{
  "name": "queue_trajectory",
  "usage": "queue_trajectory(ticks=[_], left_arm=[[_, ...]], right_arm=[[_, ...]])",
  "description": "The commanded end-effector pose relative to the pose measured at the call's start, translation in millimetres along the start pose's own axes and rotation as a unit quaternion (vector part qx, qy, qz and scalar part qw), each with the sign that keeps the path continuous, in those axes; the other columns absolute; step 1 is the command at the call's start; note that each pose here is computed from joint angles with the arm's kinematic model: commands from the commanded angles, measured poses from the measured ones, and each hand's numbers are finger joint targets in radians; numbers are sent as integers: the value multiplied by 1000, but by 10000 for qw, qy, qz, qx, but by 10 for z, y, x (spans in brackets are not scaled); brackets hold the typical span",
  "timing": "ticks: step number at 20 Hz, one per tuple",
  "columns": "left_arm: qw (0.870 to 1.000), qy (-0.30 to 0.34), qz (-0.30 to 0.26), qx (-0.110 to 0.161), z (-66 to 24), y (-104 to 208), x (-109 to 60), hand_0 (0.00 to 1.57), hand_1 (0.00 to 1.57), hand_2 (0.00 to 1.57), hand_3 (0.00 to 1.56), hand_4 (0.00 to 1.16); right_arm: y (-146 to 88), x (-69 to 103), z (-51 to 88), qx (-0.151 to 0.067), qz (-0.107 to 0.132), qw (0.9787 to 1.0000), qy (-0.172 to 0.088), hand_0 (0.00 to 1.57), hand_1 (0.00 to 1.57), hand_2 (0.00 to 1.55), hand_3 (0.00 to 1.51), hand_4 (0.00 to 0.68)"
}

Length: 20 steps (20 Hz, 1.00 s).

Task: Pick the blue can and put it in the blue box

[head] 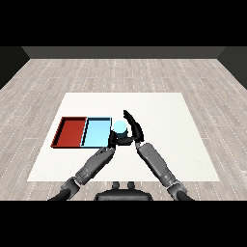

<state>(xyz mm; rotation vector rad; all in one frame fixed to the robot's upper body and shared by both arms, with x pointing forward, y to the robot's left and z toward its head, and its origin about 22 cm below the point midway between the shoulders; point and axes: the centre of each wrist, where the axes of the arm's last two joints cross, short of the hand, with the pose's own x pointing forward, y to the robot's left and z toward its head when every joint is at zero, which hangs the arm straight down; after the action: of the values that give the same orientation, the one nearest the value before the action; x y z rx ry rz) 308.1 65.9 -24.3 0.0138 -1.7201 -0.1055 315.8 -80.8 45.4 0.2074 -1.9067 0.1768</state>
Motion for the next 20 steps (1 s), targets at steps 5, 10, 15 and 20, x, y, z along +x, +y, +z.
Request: queue_trajectory(ticks=[5,10,15,20], left_arm=[[9993,124,265,220,40,39,-84,1571,1571,1571,1487,1143],[9983,-49,18,584,-31,374,-2,1571,1571,1571,1476,1145],[9959,-14,-167,885,-249,628,138,1571,1571,1566,1478,1152],[9890,215,-697,1289,-573,1135,200,1571,1571,1562,1471,1127]], right_arm=[[-496,350,-54,-435,-1003,9932,-394,0,0,0,0,0],[-894,580,118,-800,-1044,9879,-818,0,0,0,0,0],[-1189,635,489,-1262,-1187,9791,-1062,0,0,0,0,0],[-1401,553,657,-1277,-1026,9818,-961,0,0,0,0,0]])
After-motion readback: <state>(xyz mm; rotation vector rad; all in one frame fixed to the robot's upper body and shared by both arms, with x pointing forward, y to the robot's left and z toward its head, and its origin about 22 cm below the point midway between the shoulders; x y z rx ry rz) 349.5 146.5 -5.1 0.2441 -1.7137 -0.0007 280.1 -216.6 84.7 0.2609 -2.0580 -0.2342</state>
